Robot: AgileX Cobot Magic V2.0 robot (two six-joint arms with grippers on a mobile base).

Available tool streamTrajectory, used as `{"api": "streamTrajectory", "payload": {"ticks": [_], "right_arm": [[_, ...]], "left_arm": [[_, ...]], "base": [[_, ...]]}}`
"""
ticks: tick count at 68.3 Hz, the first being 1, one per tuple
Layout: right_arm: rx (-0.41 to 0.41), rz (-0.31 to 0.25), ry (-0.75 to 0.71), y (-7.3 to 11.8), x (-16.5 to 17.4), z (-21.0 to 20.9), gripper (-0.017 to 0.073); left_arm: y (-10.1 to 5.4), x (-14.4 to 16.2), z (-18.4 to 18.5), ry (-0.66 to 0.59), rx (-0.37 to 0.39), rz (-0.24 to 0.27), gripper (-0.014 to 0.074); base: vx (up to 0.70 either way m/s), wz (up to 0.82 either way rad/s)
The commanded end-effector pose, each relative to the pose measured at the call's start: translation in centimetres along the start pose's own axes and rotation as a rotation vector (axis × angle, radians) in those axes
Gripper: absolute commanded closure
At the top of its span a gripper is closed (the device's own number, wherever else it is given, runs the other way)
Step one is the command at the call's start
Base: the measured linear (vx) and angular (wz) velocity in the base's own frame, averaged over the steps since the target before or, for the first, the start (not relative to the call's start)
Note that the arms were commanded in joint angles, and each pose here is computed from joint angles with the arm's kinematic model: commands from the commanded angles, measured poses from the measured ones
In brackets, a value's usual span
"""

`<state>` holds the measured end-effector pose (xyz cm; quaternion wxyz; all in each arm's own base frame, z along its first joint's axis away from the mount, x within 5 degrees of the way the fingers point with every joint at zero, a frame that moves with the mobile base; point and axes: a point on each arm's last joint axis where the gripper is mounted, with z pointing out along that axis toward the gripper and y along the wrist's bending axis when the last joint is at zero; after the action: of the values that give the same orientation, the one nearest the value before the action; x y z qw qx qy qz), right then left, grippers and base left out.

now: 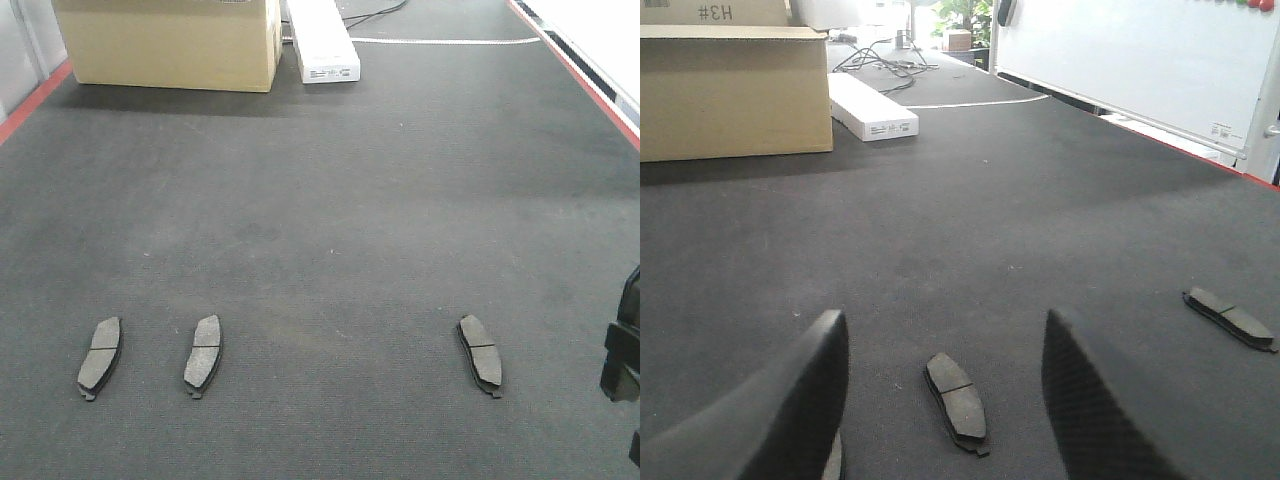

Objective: Move and align brake pads A on conveyor
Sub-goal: 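Open the left gripper to release the pad and lift away, then lower the right gripper's brake pad beside the pad nearest the right arm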

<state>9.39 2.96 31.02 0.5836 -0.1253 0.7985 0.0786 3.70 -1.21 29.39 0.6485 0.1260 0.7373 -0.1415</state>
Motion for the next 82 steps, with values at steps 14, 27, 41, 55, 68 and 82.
{"api": "streamTrajectory", "payload": {"ticks": [14, 27, 41, 55, 68, 82], "right_arm": [[-0.056, 0.109, -0.016, 0.8, -3.5, 1.6, 0.0559], [-0.079, 0.198, 0.153, 1.8, -5.6, 6.4, 0.0555], [-0.063, 0.209, 0.344, 2.9, -5.6, 13.9, 0.055], [-0.023, 0.188, 0.595, 3.7, -3.7, 20.9, 0.0544], [0.009, 0.171, 0.782, 4.1, -1.1, 25.4, 0.0536], [0.024, 0.164, 0.869, 4.5, 0.8, 28.5, 0.0524]], "left_arm": [[-0.2, -1.3, -0.1, -0.083, 0.016, -0.004, 0.0168], [-0.2, -1.3, -0.1, -0.083, 0.016, -0.004, 0.0168], [-0.2, -1.3, -0.1, -0.083, 0.016, -0.004, 0.0168], [-0.2, -1.3, -0.1, -0.083, 0.016, -0.004, 0.0168], [-0.2, -1.3, -0.1, -0.083, 0.016, -0.004, 0.0168], [-0.2, -1.3, -0.1, -0.083, 0.016, -0.004, 0.0168]], "base": [[0.0, 0.0], [0.0, 0.0], [0.0, 0.0], [0.0, 0.0], [0.0, 0.0], [0.0, 0.0]]}}
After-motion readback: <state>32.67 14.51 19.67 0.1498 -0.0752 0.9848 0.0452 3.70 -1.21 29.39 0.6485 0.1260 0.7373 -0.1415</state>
